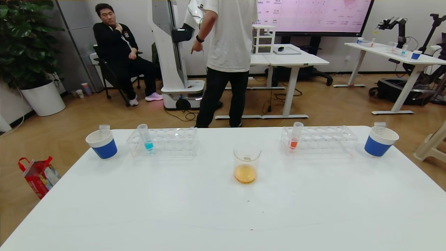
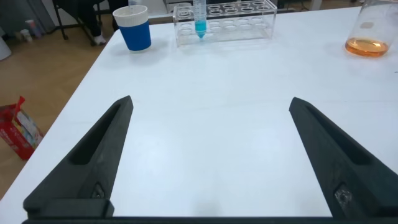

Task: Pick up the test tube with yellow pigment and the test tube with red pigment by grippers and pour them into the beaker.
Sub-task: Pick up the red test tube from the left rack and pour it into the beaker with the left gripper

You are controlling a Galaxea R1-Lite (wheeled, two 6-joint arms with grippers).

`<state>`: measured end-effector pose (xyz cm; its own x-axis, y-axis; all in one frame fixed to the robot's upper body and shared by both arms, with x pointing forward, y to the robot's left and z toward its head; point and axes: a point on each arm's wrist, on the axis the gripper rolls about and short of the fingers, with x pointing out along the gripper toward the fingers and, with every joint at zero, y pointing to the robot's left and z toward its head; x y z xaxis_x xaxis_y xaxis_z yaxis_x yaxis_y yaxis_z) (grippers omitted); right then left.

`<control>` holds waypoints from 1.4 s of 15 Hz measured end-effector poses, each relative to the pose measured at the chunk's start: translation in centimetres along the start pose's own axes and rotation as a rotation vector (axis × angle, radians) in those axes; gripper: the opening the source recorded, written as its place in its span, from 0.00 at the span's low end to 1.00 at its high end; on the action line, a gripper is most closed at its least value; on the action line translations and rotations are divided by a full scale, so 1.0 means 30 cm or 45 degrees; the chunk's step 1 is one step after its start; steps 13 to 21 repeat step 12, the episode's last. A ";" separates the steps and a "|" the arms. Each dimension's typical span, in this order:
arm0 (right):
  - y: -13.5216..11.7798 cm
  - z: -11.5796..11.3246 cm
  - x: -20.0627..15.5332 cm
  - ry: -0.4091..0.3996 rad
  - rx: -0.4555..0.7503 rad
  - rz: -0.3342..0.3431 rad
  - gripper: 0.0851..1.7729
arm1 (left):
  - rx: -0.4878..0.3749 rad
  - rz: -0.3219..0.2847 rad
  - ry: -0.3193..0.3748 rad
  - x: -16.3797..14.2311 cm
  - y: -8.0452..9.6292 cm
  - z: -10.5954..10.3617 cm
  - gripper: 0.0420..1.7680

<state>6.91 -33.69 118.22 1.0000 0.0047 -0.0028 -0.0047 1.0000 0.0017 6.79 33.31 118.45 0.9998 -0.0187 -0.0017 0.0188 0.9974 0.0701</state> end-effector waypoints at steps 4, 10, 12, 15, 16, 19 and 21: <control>0.000 0.000 0.000 0.000 0.000 -0.001 0.98 | 0.015 -0.002 0.003 0.003 -0.001 -0.007 0.99; 0.000 0.000 0.000 0.000 0.000 -0.001 0.98 | -0.077 0.025 0.000 0.003 0.001 -0.008 0.99; 0.000 0.000 0.000 0.000 -0.001 -0.001 0.98 | -0.078 0.025 0.000 0.003 0.001 -0.008 0.99; 0.000 0.000 0.000 0.000 -0.001 -0.001 0.98 | -0.078 0.025 0.000 0.003 0.001 -0.008 0.99; 0.000 0.000 0.000 0.000 -0.001 -0.001 0.98 | -0.078 0.025 0.000 0.003 0.001 -0.008 0.99; 0.000 0.000 0.000 0.000 -0.001 -0.001 0.98 | -0.078 0.025 0.000 0.003 0.001 -0.008 0.99; 0.000 0.000 0.000 0.000 -0.001 -0.001 0.98 | -0.078 0.025 0.000 0.003 0.001 -0.008 0.99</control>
